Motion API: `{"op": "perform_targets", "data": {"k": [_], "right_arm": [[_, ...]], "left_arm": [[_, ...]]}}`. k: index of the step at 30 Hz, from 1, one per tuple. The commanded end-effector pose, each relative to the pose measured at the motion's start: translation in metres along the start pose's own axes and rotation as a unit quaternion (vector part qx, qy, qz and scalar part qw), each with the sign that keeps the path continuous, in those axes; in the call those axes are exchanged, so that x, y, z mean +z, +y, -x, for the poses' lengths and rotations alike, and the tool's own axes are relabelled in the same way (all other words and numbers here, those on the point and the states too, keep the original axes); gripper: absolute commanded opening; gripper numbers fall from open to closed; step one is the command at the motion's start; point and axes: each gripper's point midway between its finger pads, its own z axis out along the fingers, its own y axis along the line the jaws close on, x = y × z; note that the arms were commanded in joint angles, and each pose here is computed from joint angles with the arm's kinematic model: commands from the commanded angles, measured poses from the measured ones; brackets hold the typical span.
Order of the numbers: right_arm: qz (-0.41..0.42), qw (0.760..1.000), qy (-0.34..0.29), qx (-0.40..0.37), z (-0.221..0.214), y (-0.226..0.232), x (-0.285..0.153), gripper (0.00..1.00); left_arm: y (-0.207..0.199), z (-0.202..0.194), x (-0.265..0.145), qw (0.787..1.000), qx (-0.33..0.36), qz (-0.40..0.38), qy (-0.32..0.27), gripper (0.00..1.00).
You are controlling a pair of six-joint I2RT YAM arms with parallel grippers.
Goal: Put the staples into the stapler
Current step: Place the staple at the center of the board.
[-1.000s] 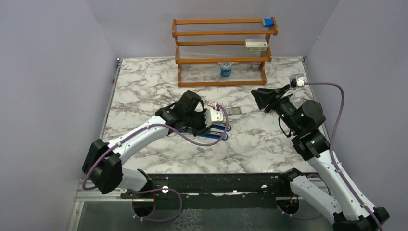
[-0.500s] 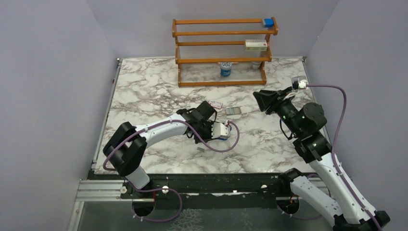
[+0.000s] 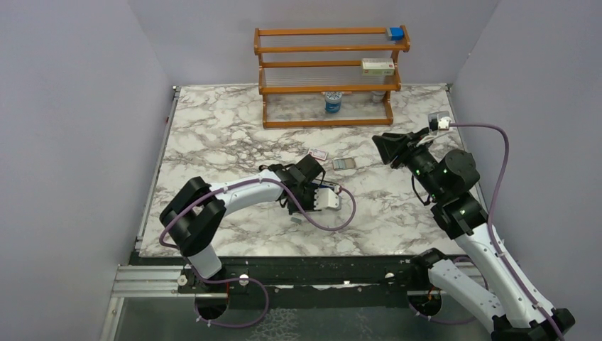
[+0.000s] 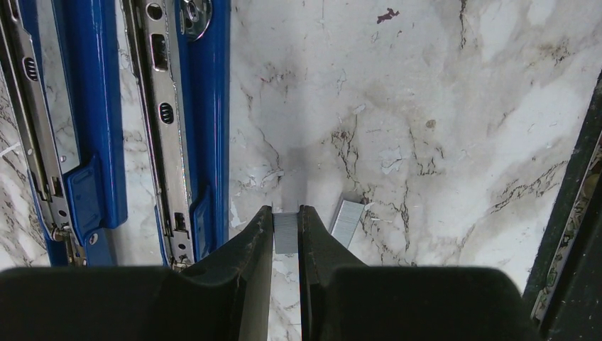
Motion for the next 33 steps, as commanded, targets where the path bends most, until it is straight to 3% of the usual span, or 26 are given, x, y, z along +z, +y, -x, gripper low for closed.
{"op": "perform_targets", "data": {"k": [1,11,16,28,33], "right_arm": [[-0.012,1.0,0.003,0.0,-0.004,-0.006,0.0,0.4],[-0.015,1.0,0.008,-0.001,-0.007,-0.007,-0.001,0.4],[-0.004,1.0,0.0,0.004,-0.002,-0.002,-0.002,0.4],[0.017,1.0,-0.013,0.003,0.008,0.007,-0.003,0.41],[-0.01,1.0,-0.004,0.008,0.002,-0.003,-0.001,0.41]], "left_arm": [[0.001,-0.004,0.004,1.0,0.016,0.005,0.016,0.02],[-0.007,-0.015,0.02,0.999,0.011,-0.01,0.046,0.1],[0.002,-0.007,0.016,0.999,0.012,0.004,0.04,0.22],[0.014,0.01,0.003,0.999,0.013,0.025,0.019,0.35],[0.028,0.048,-0.03,0.997,0.028,0.058,-0.048,0.35]]}}
